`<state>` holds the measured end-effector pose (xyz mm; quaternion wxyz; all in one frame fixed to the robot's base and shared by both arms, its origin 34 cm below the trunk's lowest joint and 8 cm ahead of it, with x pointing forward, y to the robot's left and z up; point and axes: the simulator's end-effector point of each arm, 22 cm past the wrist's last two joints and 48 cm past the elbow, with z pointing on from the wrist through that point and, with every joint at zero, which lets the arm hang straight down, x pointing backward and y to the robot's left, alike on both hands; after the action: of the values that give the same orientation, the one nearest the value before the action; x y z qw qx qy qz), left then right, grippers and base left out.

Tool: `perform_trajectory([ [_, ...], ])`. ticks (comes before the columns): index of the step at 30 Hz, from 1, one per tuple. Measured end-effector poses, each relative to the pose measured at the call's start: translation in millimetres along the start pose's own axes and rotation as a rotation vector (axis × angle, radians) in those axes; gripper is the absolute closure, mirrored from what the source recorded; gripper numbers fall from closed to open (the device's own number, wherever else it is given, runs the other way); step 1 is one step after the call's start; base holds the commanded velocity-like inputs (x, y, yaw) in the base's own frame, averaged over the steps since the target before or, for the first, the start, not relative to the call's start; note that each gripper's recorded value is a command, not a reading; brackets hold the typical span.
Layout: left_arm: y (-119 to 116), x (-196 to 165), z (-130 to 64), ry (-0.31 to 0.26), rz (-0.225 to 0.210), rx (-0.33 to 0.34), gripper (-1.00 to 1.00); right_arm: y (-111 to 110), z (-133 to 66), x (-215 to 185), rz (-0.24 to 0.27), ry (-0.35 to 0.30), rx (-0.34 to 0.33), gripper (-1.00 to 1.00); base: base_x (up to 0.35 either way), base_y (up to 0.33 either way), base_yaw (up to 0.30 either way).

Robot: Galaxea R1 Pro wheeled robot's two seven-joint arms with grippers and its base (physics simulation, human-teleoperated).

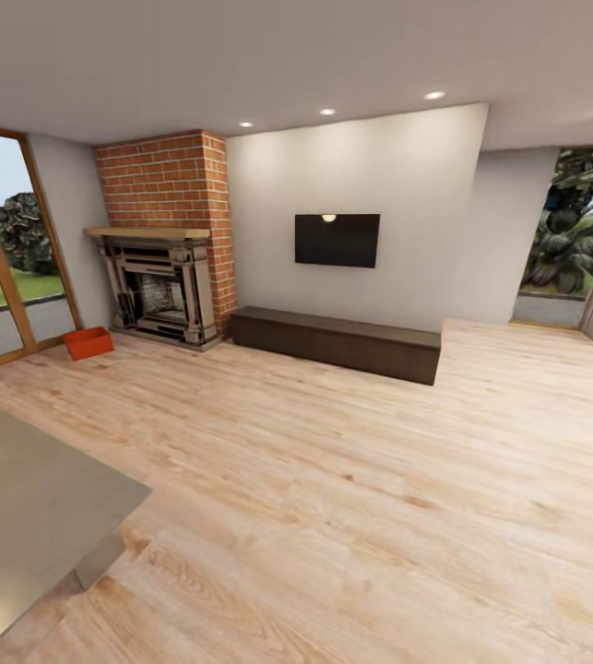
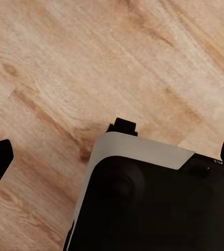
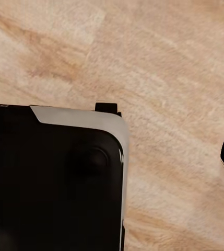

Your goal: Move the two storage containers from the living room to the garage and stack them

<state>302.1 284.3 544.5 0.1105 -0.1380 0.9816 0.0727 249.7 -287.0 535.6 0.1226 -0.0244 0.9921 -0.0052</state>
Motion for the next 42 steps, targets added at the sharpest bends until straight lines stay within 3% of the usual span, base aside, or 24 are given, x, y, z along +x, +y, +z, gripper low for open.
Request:
perform_trajectory([
  [42, 1.2, 0.1, 0.2, 0.001, 0.0, -0.002, -1.0, 3.0, 0.1, -1.0, 0.004, -0.004, -0.002, -1.0, 0.323, 0.0, 0.0],
])
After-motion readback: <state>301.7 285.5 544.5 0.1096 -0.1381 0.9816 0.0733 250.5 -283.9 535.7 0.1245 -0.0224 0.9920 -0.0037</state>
